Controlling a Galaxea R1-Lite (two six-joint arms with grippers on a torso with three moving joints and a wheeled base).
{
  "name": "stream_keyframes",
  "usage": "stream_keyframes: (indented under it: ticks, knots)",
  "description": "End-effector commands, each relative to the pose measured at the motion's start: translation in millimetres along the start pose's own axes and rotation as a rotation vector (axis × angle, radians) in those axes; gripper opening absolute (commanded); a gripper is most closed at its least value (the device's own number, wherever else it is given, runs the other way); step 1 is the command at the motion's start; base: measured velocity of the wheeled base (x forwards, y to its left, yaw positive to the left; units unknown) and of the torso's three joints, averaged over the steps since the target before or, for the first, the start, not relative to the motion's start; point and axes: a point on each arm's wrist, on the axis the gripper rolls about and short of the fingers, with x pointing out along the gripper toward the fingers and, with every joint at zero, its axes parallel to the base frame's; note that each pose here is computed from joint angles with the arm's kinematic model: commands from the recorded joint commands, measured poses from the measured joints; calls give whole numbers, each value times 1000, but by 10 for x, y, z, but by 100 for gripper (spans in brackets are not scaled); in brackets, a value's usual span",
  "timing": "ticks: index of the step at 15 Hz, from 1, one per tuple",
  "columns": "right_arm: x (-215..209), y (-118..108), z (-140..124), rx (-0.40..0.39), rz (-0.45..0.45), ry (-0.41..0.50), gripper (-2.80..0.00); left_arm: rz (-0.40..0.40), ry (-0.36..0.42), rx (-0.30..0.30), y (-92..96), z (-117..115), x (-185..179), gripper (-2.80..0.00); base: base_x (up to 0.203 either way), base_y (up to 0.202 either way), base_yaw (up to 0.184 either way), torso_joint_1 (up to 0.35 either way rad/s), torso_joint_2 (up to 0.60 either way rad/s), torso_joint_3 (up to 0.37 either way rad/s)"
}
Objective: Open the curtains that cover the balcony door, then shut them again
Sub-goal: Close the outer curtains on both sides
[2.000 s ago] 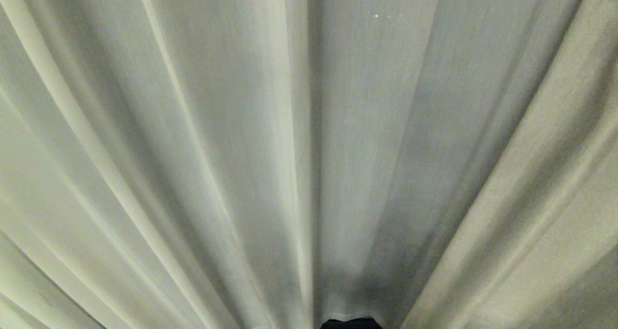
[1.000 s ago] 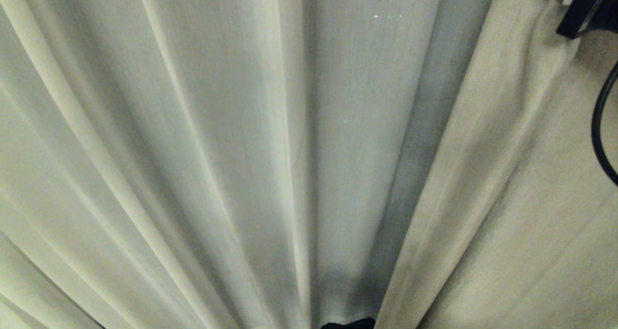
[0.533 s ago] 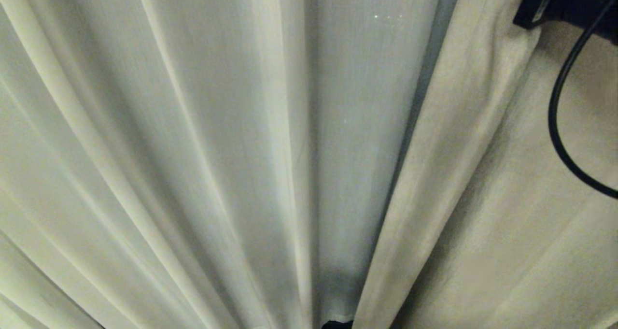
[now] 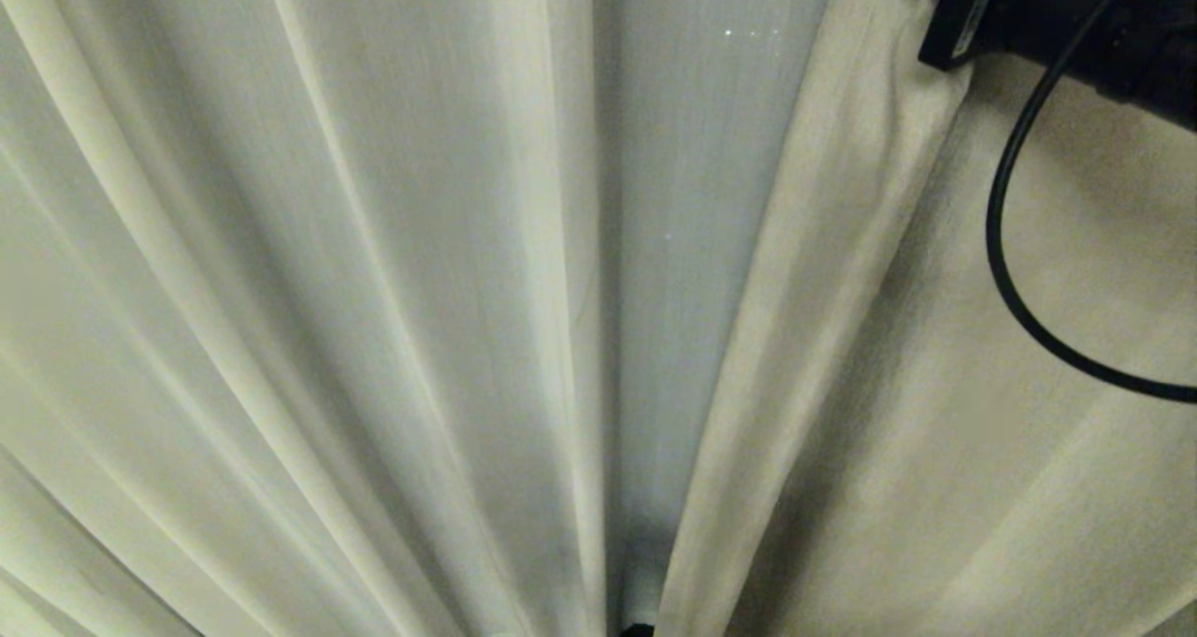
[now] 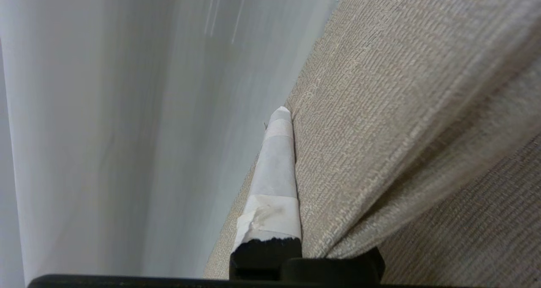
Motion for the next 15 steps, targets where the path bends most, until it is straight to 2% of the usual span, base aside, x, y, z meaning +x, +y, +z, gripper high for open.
stream_keyframes:
  ticks: [1, 10, 13, 15]
  knots:
    - [100, 42, -73, 0, 12, 14, -280, 0, 0, 0, 0, 0, 0, -280, 0, 0, 0, 0, 0, 0]
    - [35, 33, -34, 1, 11, 13, -280, 2, 0, 0, 0, 0, 0, -280, 0, 0, 0, 0, 0, 0]
    - [-24, 14, -32, 2, -64, 37, -280, 0, 0, 0, 0, 0, 0, -280, 0, 0, 0, 0, 0, 0]
    - [-90, -4, -28, 2, -82, 40, -280, 0, 0, -2, 0, 0, 0, -280, 0, 0, 0, 0, 0, 0]
